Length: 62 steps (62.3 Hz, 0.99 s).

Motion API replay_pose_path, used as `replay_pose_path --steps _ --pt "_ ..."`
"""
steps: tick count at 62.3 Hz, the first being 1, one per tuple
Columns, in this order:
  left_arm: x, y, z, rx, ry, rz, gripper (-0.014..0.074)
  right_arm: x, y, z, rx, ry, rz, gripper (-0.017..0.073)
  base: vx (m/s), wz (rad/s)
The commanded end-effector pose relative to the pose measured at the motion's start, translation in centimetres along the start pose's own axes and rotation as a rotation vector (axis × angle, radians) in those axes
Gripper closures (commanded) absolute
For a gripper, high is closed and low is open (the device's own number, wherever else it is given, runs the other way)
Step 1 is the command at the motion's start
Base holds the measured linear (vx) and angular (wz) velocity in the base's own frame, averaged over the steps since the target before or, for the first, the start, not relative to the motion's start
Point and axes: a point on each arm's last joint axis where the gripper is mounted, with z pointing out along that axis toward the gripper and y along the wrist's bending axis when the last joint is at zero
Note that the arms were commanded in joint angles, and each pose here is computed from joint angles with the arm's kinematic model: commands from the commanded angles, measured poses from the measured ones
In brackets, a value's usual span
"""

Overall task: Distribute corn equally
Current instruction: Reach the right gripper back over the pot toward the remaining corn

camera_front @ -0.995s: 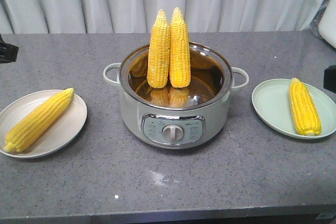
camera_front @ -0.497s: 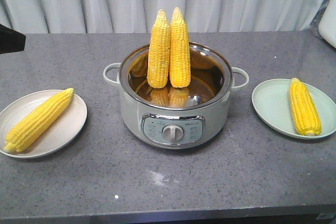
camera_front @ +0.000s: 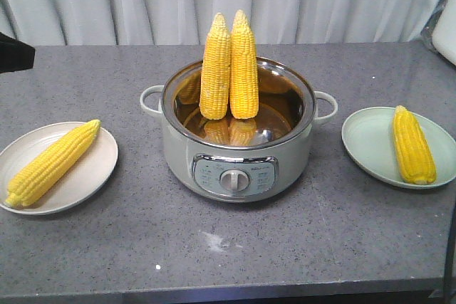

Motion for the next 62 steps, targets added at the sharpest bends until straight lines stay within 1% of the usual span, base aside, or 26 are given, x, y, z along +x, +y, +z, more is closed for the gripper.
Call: replay_pose_path --steps 1,10,11,15,21,31,34,38,41,49,58,62 --pt "-1.0 -0.4 -1.3 0.011 -0.099 -0.006 0.0377 -1.4 -0.6 2.5 0.059 -0.041 -0.036 -0.0052 0.00 0.00" --pt "-0.9 -0.4 -1.2 0.011 -0.095 -0.006 0.0378 -0.2 -2.5 7.1 0.025 0.039 0.007 -0.0034 0.00 0.00" --pt "-0.9 -0.4 -1.2 0.011 -0.095 -0.006 0.0378 -0.1 -2.7 7.4 0.024 0.047 0.017 -0.0034 0.00 0.00" --pt "-0.9 -0.4 -1.2 0.012 -0.094 -0.006 0.0378 0.2 -3.6 8.4 0.020 0.076 0.024 -0.0034 0.00 0.00" --pt "-0.9 -0.4 -1.2 0.012 -0.094 -0.006 0.0378 0.3 -5.2 9.2 0.028 0.097 0.050 -0.0034 0.00 0.00" --pt "-0.9 -0.4 -1.2 0.012 -0.092 -0.007 0.0378 0.8 -6.0 10.9 -0.051 0.139 0.062 -0.0034 0.00 0.00" --pt "-0.9 -0.4 -1.2 0.013 -0.089 -0.007 0.0378 1.1 -6.5 11.5 -0.055 0.139 0.079 -0.0034 0.00 0.00" --pt "-0.8 -0.4 -1.2 0.013 -0.087 -0.007 0.0378 1.6 -7.6 12.0 -0.041 0.137 0.111 -0.0034 0.00 0.00" --pt "-0.8 -0.4 -1.2 0.014 -0.085 -0.007 0.0378 2.2 -8.2 12.6 -0.053 0.137 0.141 -0.0034 0.00 0.00" --pt "-0.8 -0.4 -1.2 0.015 -0.079 -0.007 0.0378 3.9 -8.8 14.1 -0.134 0.131 0.189 -0.0034 0.00 0.00" --pt "-0.8 -0.4 -1.2 0.015 -0.079 -0.007 0.0378 5.5 -9.8 15.6 -0.141 0.113 0.223 -0.0034 0.00 0.00" --pt "-0.8 -0.4 -1.2 0.015 -0.079 -0.007 0.0378 6.0 -10.0 16.0 -0.155 0.103 0.220 -0.0034 0.00 0.00"
